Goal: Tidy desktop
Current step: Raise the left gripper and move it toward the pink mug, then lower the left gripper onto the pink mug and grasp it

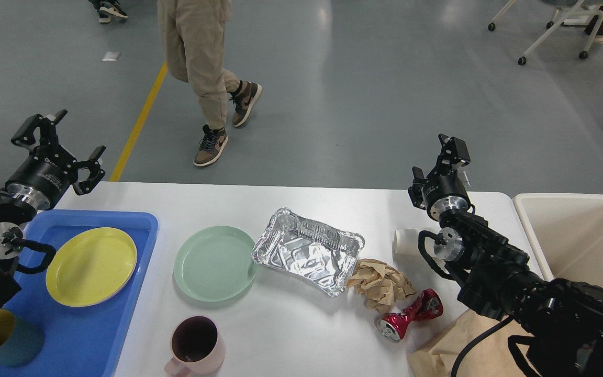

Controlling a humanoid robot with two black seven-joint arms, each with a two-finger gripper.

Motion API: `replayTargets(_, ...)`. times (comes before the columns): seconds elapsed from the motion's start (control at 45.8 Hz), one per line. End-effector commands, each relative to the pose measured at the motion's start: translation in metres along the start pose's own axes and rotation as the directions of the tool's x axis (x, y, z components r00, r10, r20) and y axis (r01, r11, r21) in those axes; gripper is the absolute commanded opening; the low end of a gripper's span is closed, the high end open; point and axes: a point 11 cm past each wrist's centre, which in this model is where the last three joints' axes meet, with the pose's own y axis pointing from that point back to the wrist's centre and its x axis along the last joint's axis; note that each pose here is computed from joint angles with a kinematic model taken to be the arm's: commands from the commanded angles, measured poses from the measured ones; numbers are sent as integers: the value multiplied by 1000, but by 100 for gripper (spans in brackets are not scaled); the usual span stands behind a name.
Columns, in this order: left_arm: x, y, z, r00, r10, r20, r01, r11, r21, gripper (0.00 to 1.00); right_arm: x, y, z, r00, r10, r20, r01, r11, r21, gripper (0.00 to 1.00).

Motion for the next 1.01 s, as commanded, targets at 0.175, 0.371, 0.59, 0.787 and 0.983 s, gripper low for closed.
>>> replayTargets(0.175, -10, -12, 25, 909, -147, 391, 42, 964, 264, 96, 0, 0, 0, 1000, -1, -1, 1, 1000, 0, 100)
replayTargets(0.371, -25, -25, 54, 812, -233, 536, 44, 939, 341, 96, 0, 0, 0, 1000, 0, 0, 0, 1000, 0, 100)
replayTargets(0.59, -19, -19, 41, 512, -473, 717, -133, 781, 610, 96, 0, 0, 0, 1000, 0, 0, 0, 1000, 0, 100)
replayTargets(0.787, -49, -17, 28, 434, -702, 564, -107, 582, 806, 96, 0, 0, 0, 1000, 0, 0, 0, 1000, 0, 100)
replayTargets(0.983, -50, -9, 39, 279, -822, 497, -303, 415, 858, 96, 0, 0, 0, 1000, 0, 0, 0, 1000, 0, 100)
